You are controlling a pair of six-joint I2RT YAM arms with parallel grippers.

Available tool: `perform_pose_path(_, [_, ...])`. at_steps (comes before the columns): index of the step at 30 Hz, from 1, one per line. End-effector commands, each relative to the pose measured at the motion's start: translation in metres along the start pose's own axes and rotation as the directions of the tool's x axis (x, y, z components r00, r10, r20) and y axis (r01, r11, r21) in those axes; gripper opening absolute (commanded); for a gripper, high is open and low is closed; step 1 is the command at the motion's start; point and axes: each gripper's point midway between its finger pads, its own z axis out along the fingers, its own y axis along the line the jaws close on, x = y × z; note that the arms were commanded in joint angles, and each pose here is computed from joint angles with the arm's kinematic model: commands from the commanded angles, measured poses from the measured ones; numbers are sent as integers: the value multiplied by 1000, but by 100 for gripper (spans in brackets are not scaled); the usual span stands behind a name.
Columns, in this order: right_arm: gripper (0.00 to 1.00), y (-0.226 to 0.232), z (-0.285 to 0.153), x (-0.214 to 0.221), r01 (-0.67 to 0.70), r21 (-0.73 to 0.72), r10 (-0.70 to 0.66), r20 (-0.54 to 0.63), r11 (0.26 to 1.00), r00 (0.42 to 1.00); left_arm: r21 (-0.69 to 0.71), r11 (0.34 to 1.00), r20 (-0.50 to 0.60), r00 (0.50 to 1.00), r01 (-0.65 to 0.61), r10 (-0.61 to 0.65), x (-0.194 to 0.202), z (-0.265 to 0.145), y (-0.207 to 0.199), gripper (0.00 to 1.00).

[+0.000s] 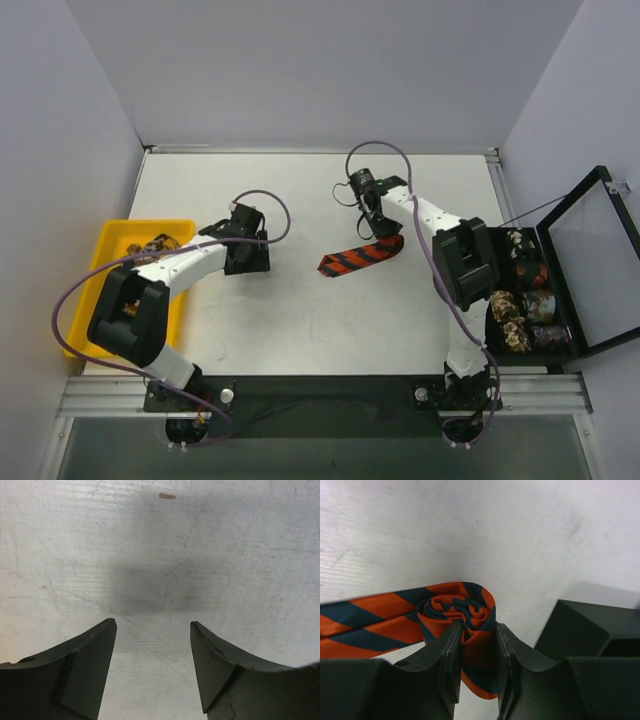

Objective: Roll the ties
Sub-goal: Roll the tie

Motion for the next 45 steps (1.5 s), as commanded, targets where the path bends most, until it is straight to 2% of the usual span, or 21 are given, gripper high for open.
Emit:
perform_pose_path(1, [0,-34,-18,14,184,285,-155,-121,941,981,15,1000,80,997,-11,9,-20,-21,2,72])
perform_pose_path(8, [0,-20,-25,3,290,462,-248,-150,838,957,-6,1000,108,994,9,-8,-22,-35,20,72])
perform_pose_path(12, [0,-7,-28,5,325,484,-283,-159,812,946,-26,999,117,993,25,-22,-18,-37,30,72])
perform_pose_path(22, [0,47,-14,33,353,424,-317,-157,834,935,-34,998,168,985,54,-47,-28,-44,34,72])
perform_pose_path(31, [0,74,-8,54,286,312,-268,-99,906,958,-24,997,198,978,78,-71,-36,-48,37,72])
perform_pose_path(39, [16,91,-12,61,214,194,-211,-32,957,977,-12,996,215,973,89,-84,-39,-51,37,72])
perform_pose_path(40, [19,90,-18,57,198,187,-199,-11,962,980,-13,996,218,972,91,-86,-40,-51,38,72])
perform_pose_path(41, [27,91,-20,57,190,172,-192,-5,967,981,-16,996,220,972,91,-86,-40,-51,38,72])
perform_pose_path(45, [29,89,-36,49,153,147,-161,42,977,986,-17,996,227,970,93,-87,-41,-52,39,72])
